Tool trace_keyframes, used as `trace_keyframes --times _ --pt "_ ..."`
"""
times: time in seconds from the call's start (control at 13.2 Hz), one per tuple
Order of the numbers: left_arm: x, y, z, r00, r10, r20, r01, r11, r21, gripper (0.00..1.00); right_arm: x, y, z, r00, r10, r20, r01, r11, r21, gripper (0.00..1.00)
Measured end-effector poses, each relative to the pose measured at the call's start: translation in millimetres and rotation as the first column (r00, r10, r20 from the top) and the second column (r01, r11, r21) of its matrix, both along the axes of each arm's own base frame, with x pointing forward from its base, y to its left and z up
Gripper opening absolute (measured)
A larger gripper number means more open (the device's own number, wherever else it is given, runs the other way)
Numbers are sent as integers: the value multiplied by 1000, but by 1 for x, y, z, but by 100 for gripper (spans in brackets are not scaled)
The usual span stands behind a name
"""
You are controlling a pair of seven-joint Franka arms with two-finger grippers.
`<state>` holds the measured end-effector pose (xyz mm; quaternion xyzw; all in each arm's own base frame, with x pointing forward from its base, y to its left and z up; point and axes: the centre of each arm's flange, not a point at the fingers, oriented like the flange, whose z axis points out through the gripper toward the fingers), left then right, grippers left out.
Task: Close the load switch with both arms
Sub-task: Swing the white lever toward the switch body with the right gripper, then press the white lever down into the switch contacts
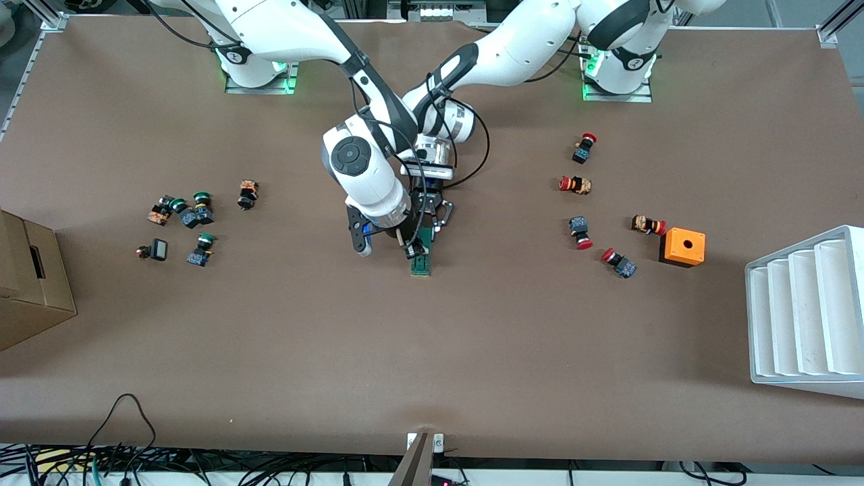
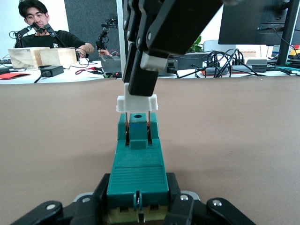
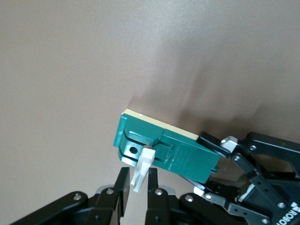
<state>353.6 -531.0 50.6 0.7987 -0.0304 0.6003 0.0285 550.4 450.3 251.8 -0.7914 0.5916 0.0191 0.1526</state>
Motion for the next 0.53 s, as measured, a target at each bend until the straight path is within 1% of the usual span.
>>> trace_keyframes --times 0.53 --pt "0 0 0 1000 0 0 0 1000 0 51 10 -2 -4 1000 -9 -1 9 1000 1 22"
